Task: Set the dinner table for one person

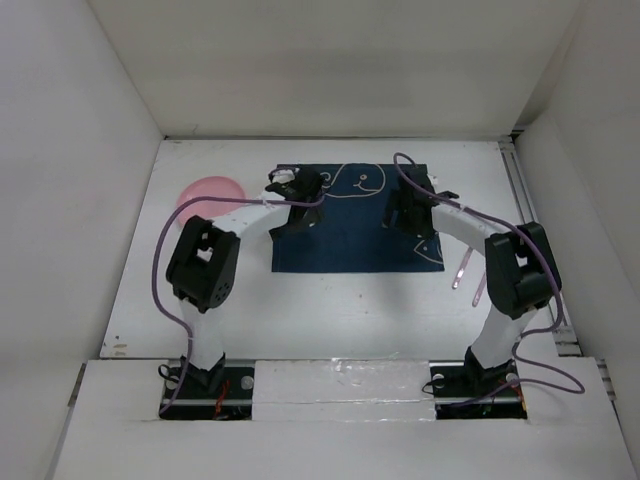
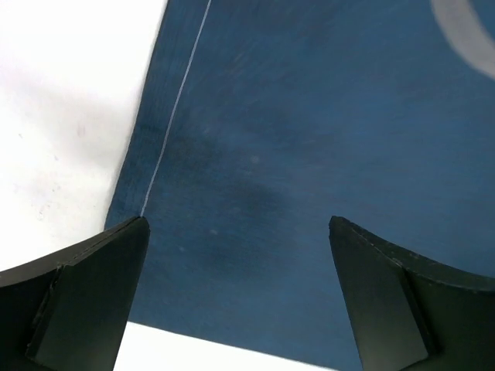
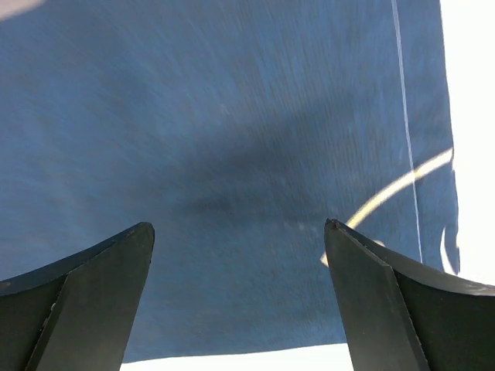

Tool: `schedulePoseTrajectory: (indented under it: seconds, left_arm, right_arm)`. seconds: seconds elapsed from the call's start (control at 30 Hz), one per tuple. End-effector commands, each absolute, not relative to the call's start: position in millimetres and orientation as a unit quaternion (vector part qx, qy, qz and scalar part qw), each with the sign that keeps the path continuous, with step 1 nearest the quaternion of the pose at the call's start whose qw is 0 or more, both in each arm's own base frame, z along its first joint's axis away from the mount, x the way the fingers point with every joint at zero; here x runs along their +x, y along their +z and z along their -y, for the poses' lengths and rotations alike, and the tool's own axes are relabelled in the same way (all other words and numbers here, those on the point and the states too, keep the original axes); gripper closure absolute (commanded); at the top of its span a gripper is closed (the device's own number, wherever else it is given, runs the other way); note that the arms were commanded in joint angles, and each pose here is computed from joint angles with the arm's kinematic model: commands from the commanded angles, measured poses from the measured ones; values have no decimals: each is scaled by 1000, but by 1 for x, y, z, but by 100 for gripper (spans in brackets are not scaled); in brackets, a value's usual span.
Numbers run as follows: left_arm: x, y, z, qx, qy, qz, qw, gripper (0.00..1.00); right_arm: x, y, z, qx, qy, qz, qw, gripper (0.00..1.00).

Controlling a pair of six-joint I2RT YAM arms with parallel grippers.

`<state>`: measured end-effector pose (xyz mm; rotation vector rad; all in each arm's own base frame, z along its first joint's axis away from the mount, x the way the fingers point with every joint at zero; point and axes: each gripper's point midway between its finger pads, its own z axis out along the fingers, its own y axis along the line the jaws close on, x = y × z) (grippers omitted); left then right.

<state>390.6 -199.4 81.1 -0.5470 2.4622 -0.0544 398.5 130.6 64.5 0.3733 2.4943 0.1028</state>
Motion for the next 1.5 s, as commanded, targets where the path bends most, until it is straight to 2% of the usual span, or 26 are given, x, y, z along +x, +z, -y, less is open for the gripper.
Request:
schedulePoseTrajectory:
  seconds: [0.0,0.27,0.3,0.43,0.7,1.0,1.47]
  left_arm:
    - [370,51,190,-202,32,-949,238,0]
    - [370,6,186,-209,67,-956,194,0]
    - [373,6,180,-221,67,-953,194,0]
    - [382,0,164,-239,79,-949,191,0]
    - [403,8,153,-253,84,-940,211,0]
    - [402,20,154,-251,72,-940,219,0]
    - [423,67,170,-230,18,-937,262,0]
  right_arm:
    - [390,60,-133,148,25,-948,279,4]
    - [409,35,-134,134,-6,-962,237,8]
    - [406,21,-131,127,-25,-968,214,13]
    - [424,29,-143,115,-33,-967,223,13]
    - [426,23,-171,97,-10,-971,217,13]
    - [423,21,-174,102,-11,-970,218,13]
    - [428,64,-172,125,17,-957,262,13]
